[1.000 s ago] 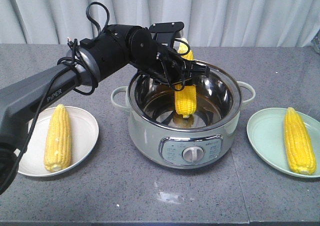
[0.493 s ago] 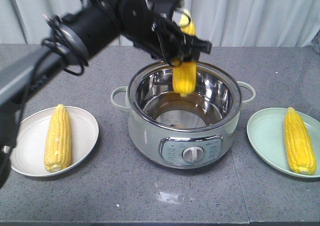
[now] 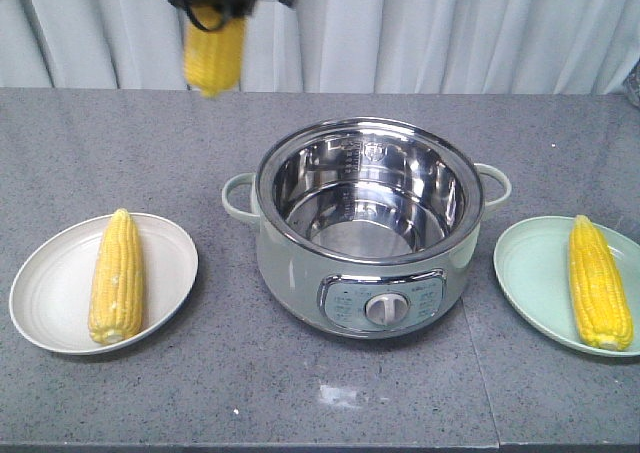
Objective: Distribute corn equally
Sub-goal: 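Lift the corn cob out of the pot with the left gripper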
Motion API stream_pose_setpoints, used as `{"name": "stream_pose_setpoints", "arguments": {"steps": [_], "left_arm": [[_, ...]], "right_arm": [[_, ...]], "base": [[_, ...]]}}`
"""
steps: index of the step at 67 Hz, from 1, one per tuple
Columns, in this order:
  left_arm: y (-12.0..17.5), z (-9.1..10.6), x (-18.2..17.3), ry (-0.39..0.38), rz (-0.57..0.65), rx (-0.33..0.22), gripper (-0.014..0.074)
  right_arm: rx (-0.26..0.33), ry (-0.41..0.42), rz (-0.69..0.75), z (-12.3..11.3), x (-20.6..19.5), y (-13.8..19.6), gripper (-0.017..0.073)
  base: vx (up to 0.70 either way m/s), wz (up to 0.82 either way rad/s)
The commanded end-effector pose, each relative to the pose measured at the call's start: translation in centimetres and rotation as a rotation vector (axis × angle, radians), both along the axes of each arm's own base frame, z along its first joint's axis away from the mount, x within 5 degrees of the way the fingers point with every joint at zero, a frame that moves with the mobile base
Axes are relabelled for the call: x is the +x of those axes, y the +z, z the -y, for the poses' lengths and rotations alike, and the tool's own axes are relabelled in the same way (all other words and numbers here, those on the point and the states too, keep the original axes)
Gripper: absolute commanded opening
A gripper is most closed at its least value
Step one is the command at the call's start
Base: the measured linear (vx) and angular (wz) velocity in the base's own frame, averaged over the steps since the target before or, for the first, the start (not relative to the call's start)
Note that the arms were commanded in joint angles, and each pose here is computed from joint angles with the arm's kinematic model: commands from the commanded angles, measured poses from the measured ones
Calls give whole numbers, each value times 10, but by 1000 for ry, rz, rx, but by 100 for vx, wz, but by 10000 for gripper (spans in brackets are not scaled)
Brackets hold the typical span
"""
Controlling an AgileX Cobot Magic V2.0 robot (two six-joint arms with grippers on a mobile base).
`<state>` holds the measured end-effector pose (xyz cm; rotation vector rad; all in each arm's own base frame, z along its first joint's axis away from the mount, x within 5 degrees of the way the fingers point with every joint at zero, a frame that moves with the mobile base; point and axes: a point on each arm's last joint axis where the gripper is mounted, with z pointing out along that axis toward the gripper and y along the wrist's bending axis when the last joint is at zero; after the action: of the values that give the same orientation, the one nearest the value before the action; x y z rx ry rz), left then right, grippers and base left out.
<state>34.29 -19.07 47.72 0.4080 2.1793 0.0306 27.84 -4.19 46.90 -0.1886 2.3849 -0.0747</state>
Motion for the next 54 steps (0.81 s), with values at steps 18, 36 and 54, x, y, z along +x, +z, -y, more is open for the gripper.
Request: {"name": "stream_pose_setpoints", "arguments": {"steps": [18,36,54], "left_arm": [[73,-72,-42,196,257,-49,141],[63,-107,-43,263,191,-22,143],[37,-126,-42,324,76,-29,146]], "right_arm": [[-12,6,57,-2,-13,16,5],[-12,6,57,-2,-13,16,5],[-12,6,57,-2,-13,16,5]], "base": [[0,0],[0,0],[0,0]]}}
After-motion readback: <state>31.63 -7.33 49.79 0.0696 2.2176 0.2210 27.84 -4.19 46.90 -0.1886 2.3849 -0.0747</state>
